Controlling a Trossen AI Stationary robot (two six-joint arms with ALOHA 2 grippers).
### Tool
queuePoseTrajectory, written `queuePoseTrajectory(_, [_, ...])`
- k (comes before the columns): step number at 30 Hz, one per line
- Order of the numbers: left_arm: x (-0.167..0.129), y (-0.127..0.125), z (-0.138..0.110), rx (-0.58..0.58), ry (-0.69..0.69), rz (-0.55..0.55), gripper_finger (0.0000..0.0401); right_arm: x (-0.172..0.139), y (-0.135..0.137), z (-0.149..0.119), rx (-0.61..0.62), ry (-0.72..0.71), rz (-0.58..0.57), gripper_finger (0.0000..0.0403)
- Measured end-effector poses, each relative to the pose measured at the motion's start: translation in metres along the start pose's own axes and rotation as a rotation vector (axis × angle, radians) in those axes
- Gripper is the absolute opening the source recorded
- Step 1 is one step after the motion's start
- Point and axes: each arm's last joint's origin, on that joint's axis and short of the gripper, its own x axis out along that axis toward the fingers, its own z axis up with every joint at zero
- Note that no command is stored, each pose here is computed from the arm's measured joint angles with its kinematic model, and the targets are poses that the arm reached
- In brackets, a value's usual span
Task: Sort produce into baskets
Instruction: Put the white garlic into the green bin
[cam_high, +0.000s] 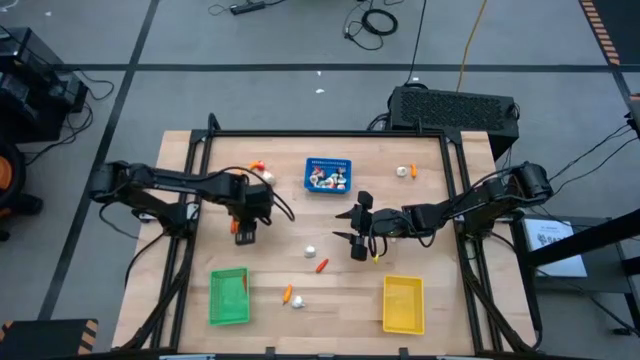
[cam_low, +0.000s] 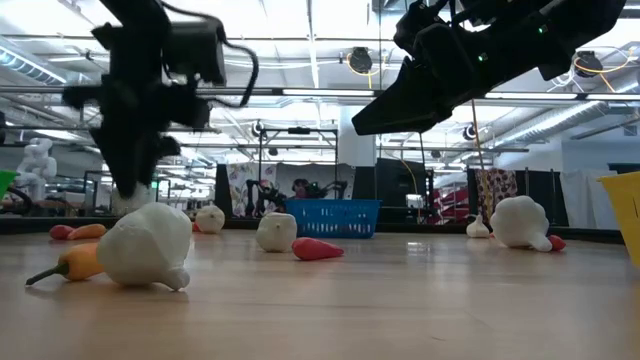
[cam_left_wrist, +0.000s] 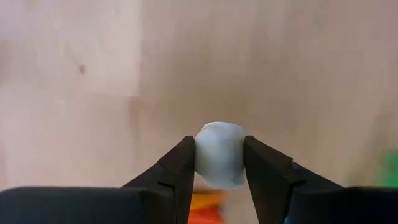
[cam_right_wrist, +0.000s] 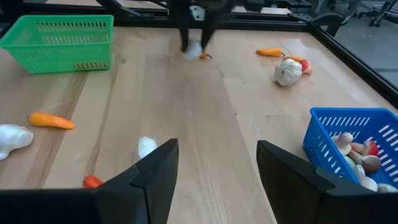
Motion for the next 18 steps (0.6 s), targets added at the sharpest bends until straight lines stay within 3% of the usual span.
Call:
queuePoseTrajectory(7, [-0.038, -0.024, -0.011, -0.156, -0.081, -0.291, 0.0128, 0.0, 0.0, 0.0, -0.001, -0.001, 0.0, 0.0208])
queuePoseTrajectory(12, [-0.056, -0.049, -0.028, -0.209, -0.114, -0.357, 0.0128, 0.0, 0.0, 0.0, -0.002, -0.002, 0.0, 0.0208])
queuePoseTrajectory(18, [-0.054, -0.081, -0.048, -0.266, -0.032, -0.385, 0.0128, 0.0, 0.0, 0.001, -0.005, -0.006, 0.001, 0.0208])
